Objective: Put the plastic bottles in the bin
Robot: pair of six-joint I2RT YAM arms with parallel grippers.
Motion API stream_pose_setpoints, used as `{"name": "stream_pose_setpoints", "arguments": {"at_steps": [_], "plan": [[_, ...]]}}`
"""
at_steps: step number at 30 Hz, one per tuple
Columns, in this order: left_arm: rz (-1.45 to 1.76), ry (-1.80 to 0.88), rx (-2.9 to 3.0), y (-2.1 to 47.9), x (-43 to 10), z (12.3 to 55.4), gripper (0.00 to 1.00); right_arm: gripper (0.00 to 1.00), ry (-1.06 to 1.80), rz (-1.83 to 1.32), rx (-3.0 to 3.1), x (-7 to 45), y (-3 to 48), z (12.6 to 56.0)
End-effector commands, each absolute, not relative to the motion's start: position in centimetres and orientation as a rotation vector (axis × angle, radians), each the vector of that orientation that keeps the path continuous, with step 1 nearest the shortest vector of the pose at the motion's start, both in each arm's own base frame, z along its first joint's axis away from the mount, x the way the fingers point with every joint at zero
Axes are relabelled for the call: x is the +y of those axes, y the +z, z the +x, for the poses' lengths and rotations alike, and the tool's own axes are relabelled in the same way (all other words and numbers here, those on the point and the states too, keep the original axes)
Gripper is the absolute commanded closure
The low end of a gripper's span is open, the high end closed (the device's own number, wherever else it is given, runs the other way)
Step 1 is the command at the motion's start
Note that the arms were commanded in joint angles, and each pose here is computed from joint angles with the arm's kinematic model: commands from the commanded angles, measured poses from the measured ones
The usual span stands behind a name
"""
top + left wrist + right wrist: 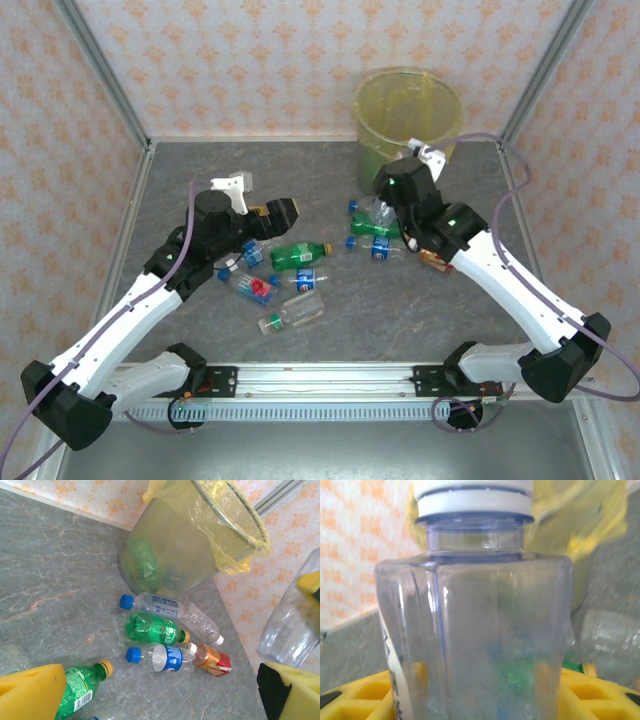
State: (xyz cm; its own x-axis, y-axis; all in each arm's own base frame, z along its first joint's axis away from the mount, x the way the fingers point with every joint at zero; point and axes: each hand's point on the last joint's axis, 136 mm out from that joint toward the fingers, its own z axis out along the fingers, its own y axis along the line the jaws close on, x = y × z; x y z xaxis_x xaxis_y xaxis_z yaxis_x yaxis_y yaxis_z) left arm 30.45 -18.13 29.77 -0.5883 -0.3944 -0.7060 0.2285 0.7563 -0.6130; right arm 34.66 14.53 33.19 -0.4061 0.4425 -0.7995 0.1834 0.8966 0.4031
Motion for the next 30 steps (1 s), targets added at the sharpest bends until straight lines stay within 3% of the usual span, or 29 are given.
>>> {"name": "stream_pose_setpoints", "arguments": {"at_steps": [1,13,30], "plan": [[-0.130,-0.875,1.955,32.3,-18.2,30.8,0.01,0.44,0.167,0.477,1.879,11.8,36.5,36.3],[-0.117,-0.874,1.941,33.2,-17.6,29.6,0.01,0.44,0.021,0.550,1.698,7.9,42.1,44.9],[-0.147,-0.832,1.916,34.1,-15.9,28.3,0.01,0.43,-0.077,0.556,1.744,6.6,39.9,55.1]]}}
